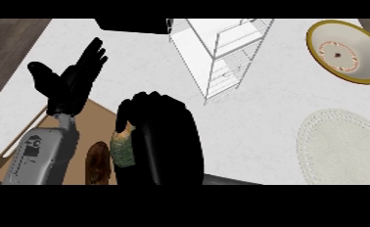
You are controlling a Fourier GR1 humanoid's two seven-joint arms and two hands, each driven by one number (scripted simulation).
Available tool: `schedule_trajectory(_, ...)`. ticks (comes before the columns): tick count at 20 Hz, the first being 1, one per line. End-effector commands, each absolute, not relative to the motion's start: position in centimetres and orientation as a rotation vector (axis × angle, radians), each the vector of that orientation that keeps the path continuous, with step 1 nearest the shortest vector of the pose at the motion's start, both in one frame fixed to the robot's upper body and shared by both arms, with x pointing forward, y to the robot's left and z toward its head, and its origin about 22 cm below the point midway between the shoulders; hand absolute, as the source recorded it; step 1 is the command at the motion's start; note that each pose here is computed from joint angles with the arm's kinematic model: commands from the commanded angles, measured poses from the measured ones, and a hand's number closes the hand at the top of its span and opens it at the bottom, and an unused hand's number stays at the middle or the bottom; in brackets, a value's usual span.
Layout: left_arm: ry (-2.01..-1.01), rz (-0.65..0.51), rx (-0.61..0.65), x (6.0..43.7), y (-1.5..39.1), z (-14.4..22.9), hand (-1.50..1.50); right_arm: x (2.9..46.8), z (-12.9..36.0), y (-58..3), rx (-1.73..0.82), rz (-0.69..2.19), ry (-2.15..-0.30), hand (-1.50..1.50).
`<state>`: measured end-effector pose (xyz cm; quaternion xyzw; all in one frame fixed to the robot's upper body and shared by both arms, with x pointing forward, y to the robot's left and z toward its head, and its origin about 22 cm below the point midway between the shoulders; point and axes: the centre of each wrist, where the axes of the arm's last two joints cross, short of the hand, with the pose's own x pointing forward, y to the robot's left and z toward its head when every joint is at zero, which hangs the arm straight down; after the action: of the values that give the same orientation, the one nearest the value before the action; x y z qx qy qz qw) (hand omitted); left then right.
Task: Pick the squash from the placemat and place it in the tiered shelf
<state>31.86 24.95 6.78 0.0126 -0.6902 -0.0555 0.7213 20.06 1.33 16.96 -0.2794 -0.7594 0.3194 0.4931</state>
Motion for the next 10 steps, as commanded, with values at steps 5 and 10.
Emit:
schedule_trajectory(5, -1.521, -0.104, 0.042, 31.3, 26.4, 6.4, 0.00, 23.3, 24.1, 3.9, -0.838, 0.570, -1.709, 1.50)
schedule_trajectory(10, -1.519, -0.081, 0.053, 31.1, 26.2, 6.2, 0.00, 26.0, 27.4, 4.6, -0.923, 0.504, -1.661, 1.50)
